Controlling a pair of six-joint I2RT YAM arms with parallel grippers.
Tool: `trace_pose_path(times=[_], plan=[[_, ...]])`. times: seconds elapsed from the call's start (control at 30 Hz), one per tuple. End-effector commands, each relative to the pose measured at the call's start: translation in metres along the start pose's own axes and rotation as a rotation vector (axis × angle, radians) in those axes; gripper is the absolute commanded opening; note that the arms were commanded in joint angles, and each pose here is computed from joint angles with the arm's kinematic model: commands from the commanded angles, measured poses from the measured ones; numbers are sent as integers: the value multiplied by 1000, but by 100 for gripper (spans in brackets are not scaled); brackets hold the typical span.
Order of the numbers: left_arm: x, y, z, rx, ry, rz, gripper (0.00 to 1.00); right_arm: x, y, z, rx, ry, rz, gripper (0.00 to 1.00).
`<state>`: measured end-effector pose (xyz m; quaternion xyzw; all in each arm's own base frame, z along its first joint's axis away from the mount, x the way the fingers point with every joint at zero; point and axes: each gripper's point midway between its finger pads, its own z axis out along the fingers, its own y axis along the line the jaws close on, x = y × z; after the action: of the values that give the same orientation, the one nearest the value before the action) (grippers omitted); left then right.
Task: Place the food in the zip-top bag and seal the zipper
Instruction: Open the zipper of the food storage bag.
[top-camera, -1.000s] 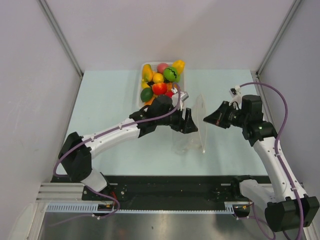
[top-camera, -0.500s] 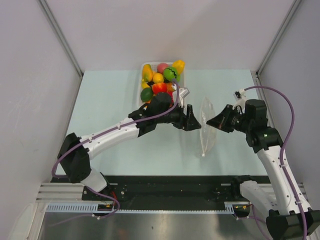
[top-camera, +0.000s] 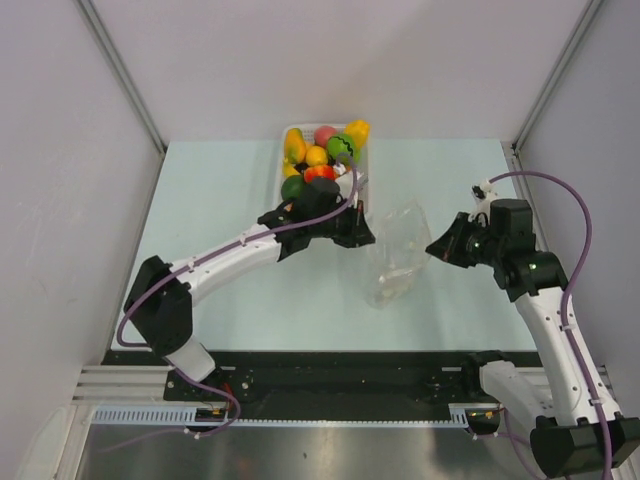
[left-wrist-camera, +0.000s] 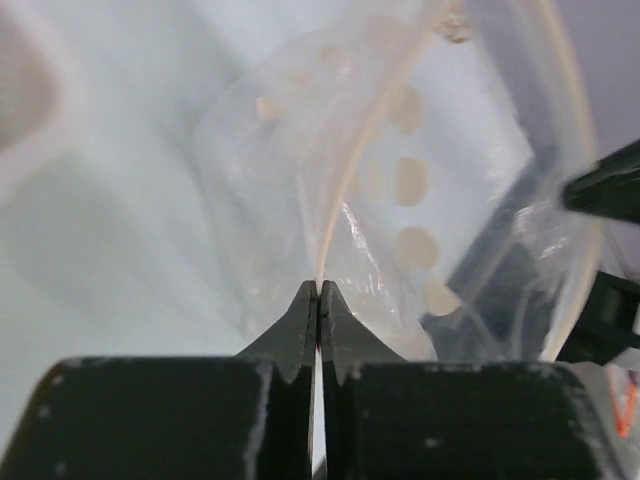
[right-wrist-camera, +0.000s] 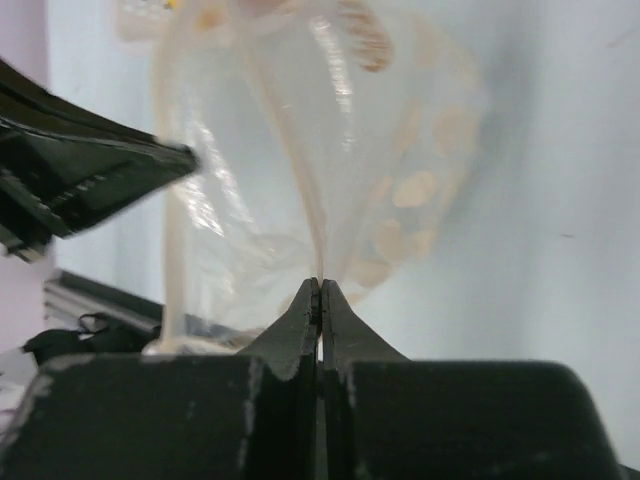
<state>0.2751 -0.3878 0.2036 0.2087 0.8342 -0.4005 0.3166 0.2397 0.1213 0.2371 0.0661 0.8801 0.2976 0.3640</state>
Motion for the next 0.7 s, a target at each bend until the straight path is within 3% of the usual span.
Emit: trace_pose_path(times=[0.0, 0.17, 0.27, 0.37, 0.47, 0.5, 0.57, 0.6, 0.67], plan=[[-22, 36, -34, -112, -68, 101, 0, -20, -34, -27, 174, -46, -145, 0], [-12, 87, -37, -325, -9, 217, 1, -10, -47, -35, 200, 25, -143, 0], [9, 83, -21, -255, 104, 213, 3, -2, -40, -27, 142, 64, -99, 0], [11, 57, -11, -115, 138, 180, 11, 4, -28, -17, 75, 104, -57, 0], [1, 34, -10, -5, 118, 196, 30, 3, -19, -15, 43, 113, -56, 0], [-7, 27, -14, 18, 95, 216, 44, 2, -17, -16, 42, 112, -54, 0], [-21, 19, -23, 54, 59, 245, 56, -1, -13, -20, 37, 105, -56, 0], [-29, 18, -27, 62, 34, 253, 70, -2, -11, -20, 35, 104, -47, 0], [-56, 13, -45, 71, -59, 274, 82, -4, -8, -22, 32, 101, -38, 0]])
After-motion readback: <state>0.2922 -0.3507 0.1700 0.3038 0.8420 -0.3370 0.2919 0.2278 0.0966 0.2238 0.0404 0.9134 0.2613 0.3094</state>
